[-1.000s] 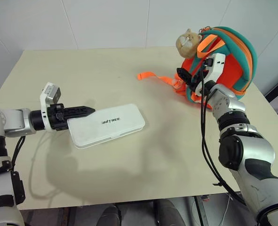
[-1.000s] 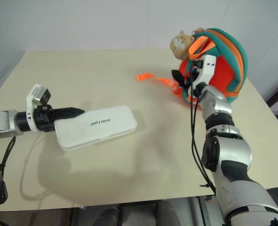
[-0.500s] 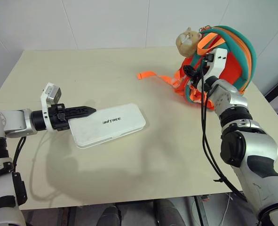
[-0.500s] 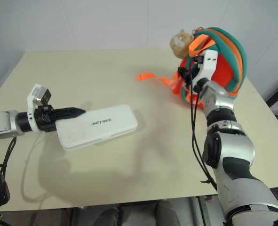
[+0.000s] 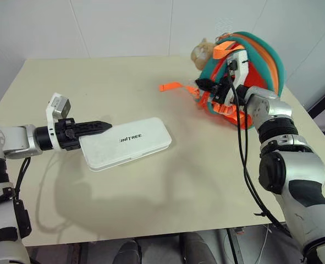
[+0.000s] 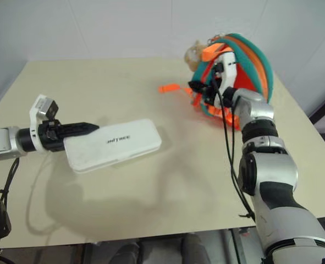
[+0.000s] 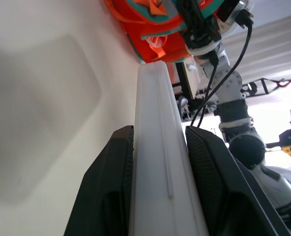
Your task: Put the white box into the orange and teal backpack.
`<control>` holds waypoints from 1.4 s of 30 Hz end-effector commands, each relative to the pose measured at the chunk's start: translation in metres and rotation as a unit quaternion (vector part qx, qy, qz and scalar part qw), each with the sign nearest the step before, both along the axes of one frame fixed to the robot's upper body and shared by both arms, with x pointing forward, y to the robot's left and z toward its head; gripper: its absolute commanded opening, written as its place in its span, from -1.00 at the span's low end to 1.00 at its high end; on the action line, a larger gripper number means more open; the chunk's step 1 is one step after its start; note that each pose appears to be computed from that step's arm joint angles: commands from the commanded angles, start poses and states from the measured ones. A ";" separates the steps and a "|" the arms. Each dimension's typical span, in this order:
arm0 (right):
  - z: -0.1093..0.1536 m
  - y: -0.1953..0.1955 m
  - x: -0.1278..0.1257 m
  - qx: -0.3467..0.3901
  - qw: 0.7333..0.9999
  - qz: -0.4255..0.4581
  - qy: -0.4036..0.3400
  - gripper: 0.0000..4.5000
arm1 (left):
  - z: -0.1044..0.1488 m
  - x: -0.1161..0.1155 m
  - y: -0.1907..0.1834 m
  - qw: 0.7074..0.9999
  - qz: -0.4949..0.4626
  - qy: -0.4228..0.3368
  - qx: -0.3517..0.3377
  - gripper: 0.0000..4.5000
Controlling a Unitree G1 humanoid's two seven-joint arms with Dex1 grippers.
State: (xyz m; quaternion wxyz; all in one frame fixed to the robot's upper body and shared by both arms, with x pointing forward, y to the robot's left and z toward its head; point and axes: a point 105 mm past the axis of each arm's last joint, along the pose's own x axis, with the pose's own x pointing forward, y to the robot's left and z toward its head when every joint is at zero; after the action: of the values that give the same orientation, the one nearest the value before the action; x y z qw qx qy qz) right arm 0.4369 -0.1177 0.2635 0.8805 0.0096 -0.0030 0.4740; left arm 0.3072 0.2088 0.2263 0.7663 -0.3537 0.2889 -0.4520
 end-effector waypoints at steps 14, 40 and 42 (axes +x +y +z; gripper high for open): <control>0.032 -0.007 -0.092 -0.128 0.965 0.231 -0.001 -0.75 | 0.043 -0.013 0.051 0.996 0.071 -0.047 0.013 -0.40; 0.019 0.028 -0.245 -0.166 0.872 0.459 0.032 -0.75 | 0.052 0.014 0.037 0.995 0.047 -0.085 0.005 -0.40; 0.016 0.030 -0.249 -0.159 0.868 0.470 0.032 -0.75 | 0.055 0.013 0.033 0.995 0.038 -0.089 0.003 -0.40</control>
State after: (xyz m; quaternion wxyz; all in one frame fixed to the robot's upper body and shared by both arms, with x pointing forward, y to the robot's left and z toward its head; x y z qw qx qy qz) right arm 0.1996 -0.0869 0.2722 0.5579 -0.1044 0.1320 0.8127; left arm 0.3233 0.2462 0.2619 0.8088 -0.3338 0.2367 -0.4224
